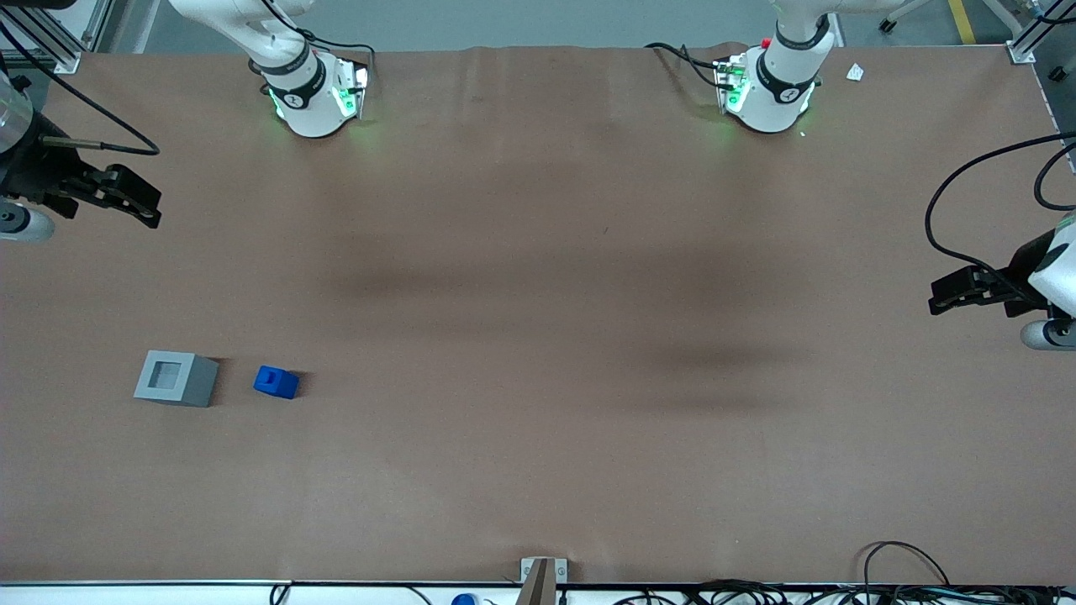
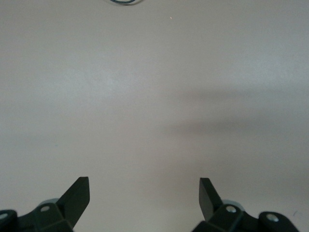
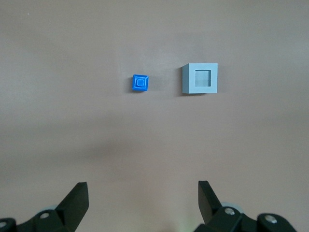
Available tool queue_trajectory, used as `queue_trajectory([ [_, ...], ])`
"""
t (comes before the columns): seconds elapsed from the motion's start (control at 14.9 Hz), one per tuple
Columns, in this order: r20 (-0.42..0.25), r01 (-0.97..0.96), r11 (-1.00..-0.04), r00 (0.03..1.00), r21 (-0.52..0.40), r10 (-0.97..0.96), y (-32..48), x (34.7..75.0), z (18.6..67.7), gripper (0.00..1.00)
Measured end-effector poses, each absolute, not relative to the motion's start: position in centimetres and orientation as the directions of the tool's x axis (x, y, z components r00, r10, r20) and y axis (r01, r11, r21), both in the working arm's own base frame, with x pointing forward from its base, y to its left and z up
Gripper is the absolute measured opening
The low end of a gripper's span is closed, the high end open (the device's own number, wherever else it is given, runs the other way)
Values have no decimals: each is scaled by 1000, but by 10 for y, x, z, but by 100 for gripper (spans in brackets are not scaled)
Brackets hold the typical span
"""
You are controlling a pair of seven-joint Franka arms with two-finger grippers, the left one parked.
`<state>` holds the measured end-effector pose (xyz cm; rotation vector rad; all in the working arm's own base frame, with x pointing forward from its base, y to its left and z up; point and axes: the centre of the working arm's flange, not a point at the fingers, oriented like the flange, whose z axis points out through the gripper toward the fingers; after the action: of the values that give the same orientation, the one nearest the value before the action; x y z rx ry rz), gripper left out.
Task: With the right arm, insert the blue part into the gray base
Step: 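Move the open right gripper down over the blue cube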
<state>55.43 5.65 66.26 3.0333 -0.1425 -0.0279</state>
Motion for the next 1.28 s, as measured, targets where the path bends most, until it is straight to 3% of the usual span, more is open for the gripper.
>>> queue_trajectory([
  [0.74,15,-118,-988,993,100,-117,43,562,659,100],
  [1.28,-44,-130,-985,990,109,-136,29,590,583,100],
])
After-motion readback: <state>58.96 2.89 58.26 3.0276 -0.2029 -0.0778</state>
